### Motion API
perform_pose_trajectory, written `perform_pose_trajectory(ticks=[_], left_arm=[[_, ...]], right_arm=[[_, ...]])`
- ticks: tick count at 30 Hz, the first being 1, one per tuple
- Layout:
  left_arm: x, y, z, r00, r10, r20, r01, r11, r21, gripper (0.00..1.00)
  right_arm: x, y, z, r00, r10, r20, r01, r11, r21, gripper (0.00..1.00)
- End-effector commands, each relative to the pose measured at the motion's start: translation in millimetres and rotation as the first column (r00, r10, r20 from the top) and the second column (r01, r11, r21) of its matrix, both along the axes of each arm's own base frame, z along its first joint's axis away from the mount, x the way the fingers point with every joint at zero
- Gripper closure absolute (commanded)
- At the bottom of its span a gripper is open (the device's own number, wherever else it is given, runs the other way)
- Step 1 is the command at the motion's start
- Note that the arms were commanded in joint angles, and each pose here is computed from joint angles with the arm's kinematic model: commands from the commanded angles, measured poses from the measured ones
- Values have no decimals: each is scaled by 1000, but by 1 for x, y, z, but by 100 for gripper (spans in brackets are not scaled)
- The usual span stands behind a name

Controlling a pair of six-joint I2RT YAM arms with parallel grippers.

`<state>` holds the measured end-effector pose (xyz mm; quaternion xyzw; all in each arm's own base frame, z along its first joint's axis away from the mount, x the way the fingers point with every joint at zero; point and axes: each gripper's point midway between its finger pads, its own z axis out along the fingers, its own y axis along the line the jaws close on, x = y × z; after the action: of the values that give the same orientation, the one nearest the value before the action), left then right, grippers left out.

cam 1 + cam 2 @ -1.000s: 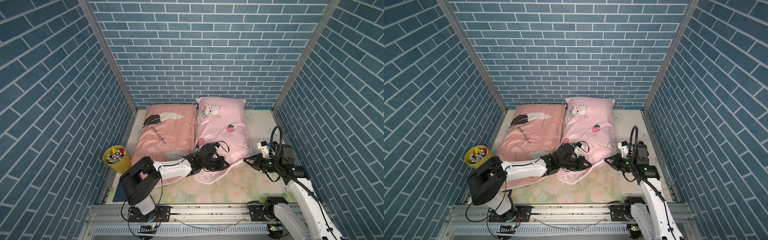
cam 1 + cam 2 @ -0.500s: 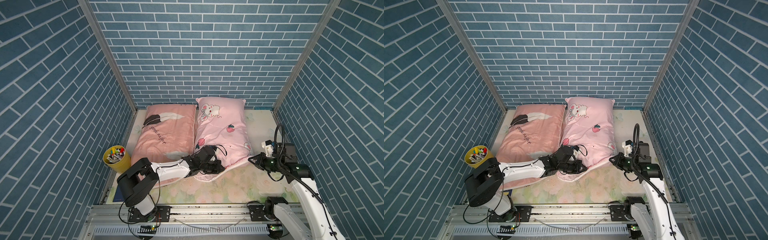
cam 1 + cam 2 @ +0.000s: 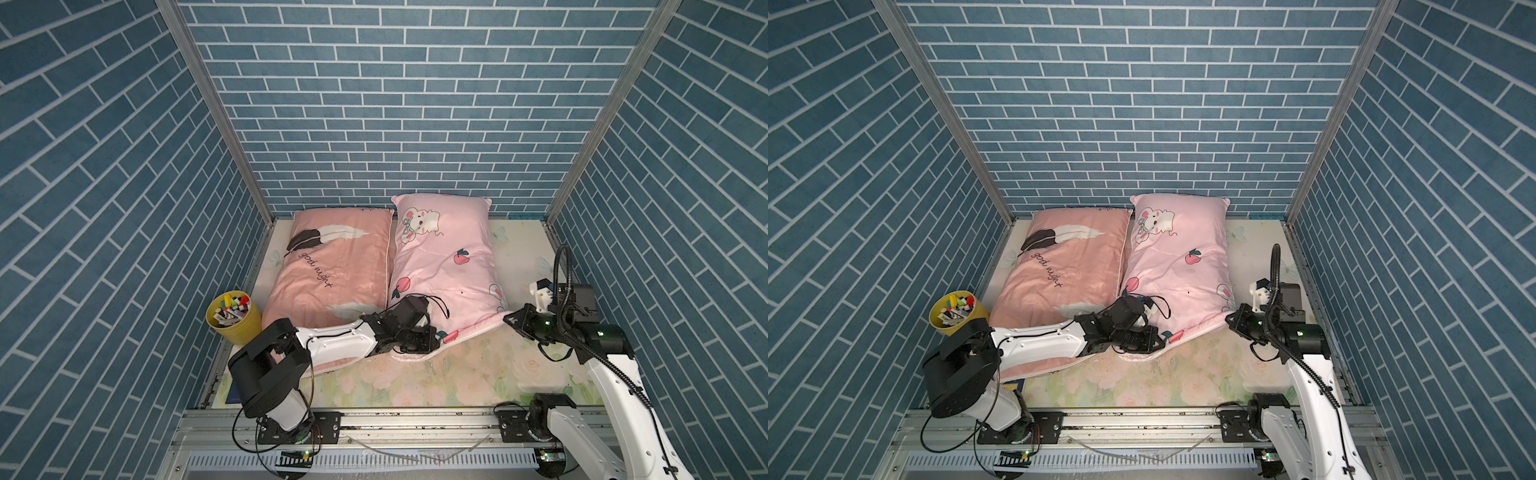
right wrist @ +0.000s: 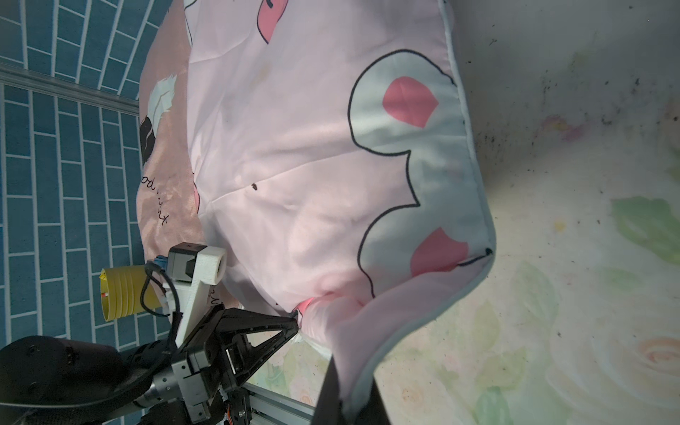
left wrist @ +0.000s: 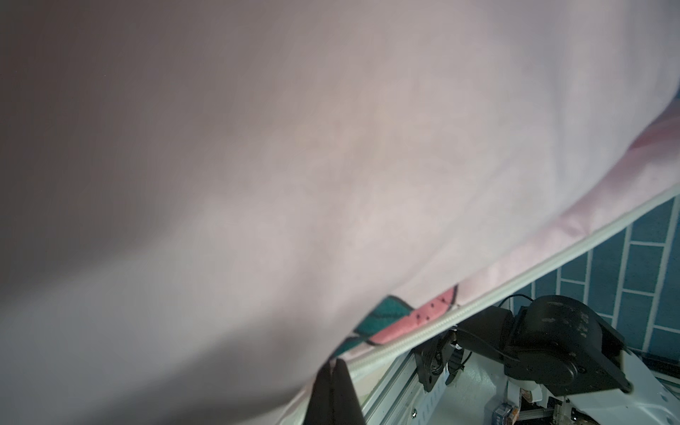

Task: Zip up pillowcases
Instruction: Zip the zipper on the pillowcase.

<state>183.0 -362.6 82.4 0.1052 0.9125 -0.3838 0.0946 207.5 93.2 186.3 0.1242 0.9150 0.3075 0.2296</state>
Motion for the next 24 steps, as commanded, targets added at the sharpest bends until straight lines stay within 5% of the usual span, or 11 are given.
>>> perform_pose_trajectory(ticks=[1, 24], left_arm=[[-7, 23, -17, 1000, 1, -9, 0, 995, 97, 100], [-9, 75, -38, 999, 50, 0, -49, 973, 225, 100]], right_arm=[[8, -8, 20, 997, -1, 77, 6, 998, -63, 100], [12, -26, 17, 996, -68, 50, 75, 985, -152, 100]])
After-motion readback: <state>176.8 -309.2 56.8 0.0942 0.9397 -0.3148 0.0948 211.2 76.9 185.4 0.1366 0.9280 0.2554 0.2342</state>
